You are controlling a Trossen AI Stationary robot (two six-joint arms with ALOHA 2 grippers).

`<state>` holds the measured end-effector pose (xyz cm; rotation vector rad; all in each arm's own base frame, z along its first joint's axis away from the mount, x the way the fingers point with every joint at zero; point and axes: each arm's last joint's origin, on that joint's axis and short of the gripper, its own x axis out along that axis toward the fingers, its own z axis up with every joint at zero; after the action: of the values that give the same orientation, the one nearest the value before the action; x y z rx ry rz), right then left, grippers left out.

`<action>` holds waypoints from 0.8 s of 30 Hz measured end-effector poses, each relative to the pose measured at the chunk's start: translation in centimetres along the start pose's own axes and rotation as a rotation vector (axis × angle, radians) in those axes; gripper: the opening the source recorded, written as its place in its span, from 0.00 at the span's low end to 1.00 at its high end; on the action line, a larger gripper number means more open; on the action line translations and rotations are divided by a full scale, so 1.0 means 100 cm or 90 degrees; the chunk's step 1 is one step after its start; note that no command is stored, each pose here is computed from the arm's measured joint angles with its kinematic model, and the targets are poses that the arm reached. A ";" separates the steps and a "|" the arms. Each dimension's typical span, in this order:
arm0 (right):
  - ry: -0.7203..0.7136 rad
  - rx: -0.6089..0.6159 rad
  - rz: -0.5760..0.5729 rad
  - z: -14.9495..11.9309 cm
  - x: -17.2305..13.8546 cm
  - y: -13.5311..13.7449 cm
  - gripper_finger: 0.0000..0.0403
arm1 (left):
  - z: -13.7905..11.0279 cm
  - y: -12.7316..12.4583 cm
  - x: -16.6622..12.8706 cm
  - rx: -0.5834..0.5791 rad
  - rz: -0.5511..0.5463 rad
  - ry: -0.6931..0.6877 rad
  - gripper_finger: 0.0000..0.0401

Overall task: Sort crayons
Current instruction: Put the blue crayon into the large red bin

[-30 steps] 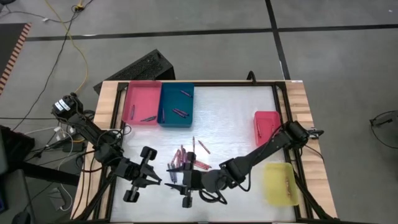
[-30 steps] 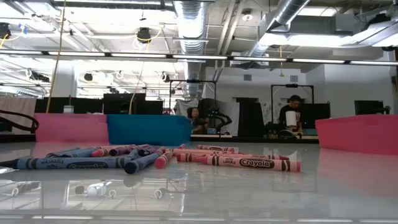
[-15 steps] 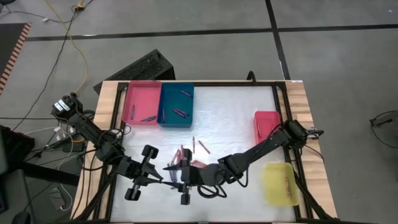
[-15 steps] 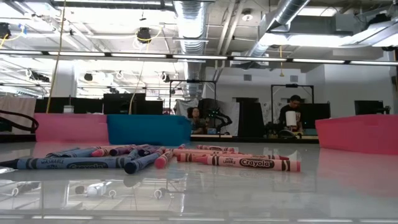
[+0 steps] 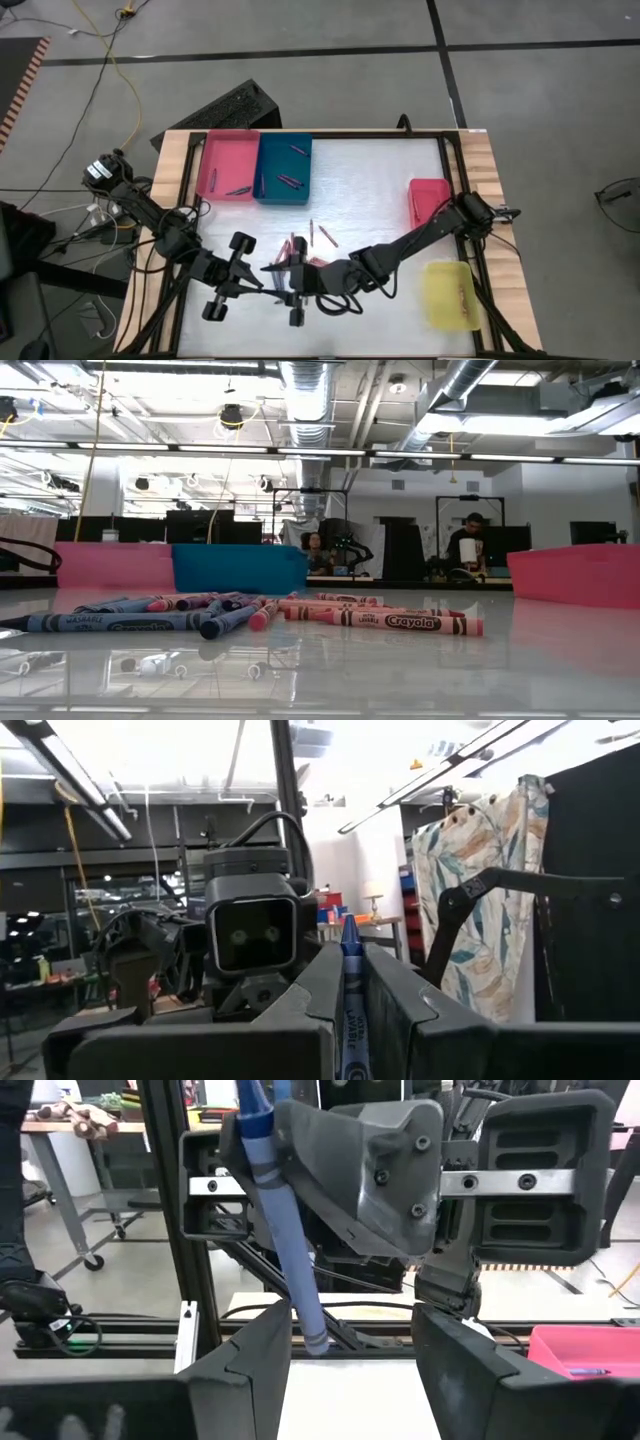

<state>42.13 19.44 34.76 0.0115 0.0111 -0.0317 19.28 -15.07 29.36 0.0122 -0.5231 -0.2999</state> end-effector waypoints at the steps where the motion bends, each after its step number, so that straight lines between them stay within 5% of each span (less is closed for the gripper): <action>1: 0.000 0.000 -0.001 0.000 0.000 -0.001 0.51 | 0.000 0.001 0.000 -0.004 0.002 0.001 0.03; 11: 0.000 -0.013 0.009 0.000 0.002 -0.004 0.38 | -0.001 0.002 0.001 -0.001 0.004 0.004 0.03; 24: 0.000 -0.024 0.010 0.000 0.002 -0.004 0.08 | -0.002 0.004 0.001 -0.004 0.013 0.007 0.03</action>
<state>42.35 19.03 34.75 -0.0254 0.0123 -0.0151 19.59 -14.72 29.30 0.0024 -0.5117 -0.2810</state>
